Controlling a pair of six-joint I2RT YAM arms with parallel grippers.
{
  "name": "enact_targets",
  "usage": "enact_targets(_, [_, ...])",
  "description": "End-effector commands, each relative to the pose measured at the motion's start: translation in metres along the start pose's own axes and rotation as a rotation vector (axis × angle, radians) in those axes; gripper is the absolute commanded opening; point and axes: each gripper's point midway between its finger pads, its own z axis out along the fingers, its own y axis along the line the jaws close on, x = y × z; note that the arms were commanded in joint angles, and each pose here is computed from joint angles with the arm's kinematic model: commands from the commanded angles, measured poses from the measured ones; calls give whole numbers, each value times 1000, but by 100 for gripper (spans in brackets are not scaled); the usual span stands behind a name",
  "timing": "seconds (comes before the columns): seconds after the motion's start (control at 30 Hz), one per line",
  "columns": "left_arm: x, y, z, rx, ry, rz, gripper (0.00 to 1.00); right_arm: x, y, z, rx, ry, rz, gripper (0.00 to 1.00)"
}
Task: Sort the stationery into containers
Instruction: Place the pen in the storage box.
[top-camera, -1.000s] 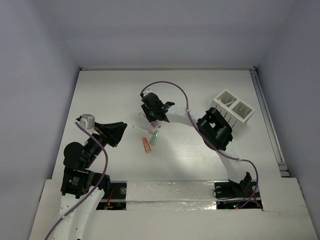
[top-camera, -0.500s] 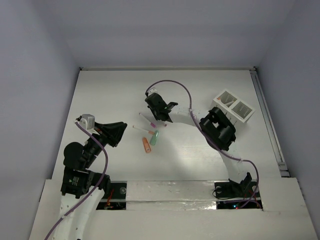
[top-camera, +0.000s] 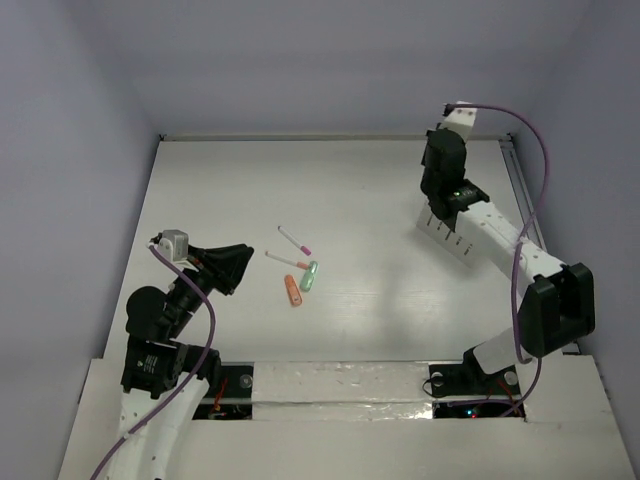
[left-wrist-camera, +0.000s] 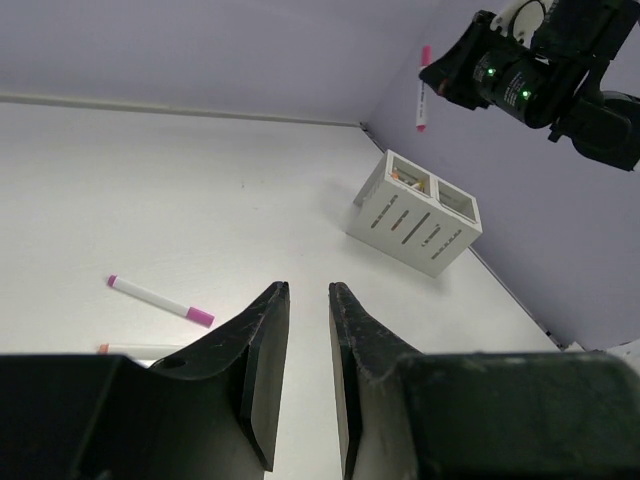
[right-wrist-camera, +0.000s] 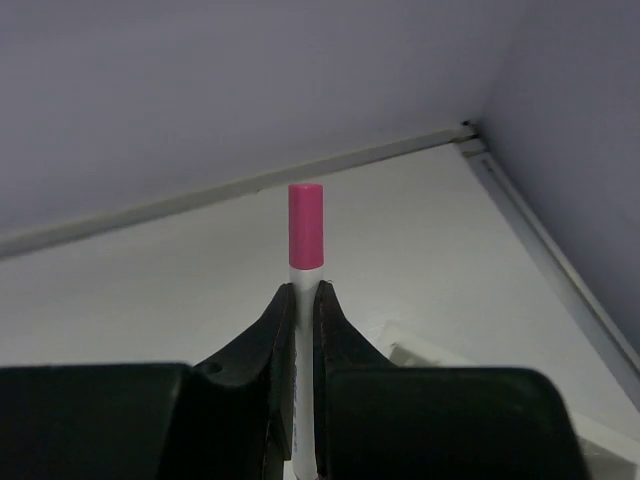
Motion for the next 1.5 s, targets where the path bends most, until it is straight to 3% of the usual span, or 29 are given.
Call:
enact_targets(0.0, [-19, -14, -2, 46, -57, 30, 20, 4, -33, 16, 138, -54, 30, 0])
enact_targets(0.23, [-19, -14, -3, 45, -59, 35, 20, 15, -85, 38, 251, -39, 1, 0])
enact_targets(0.6, [-20, -14, -3, 44, -60, 34, 20, 60, -104, 45, 291, 24, -118, 0])
enact_targets(0.8, [-20, -14, -3, 45, -64, 32, 20, 72, -107, 32, 283, 33, -47, 0])
enact_targets(0.87, [-20, -15, -3, 49, -60, 33, 20, 68, -109, 27, 283, 24, -23, 11])
enact_targets(0.9, [-19, -15, -3, 50, -61, 34, 20, 66, -107, 26, 270, 26, -11, 25])
enact_targets(1.0, [-19, -15, -3, 51, -59, 33, 20, 48, -101, 20, 220, -1, 23, 48])
enact_targets(1.17, [-20, -15, -4, 48, -64, 36, 20, 20, -85, 3, 132, -39, 104, 59])
enact_targets(1.23, [-20, -15, -3, 47, -62, 33, 20, 8, -74, -5, 93, -55, 114, 55])
enact_targets(1.27, [-19, -14, -2, 48, -58, 32, 20, 6, -56, -11, 34, -49, 123, 41])
enact_targets(1.3, [-18, -14, -2, 48, -54, 31, 20, 5, -39, -15, -31, -35, 130, 10])
enact_targets(1.33, [-18, -14, -2, 49, -53, 31, 20, 14, -11, -21, -142, 15, 117, 0])
enact_targets(1.47, [-18, -13, -1, 40, -52, 27, 20, 42, 97, -52, -441, 118, 28, 0])
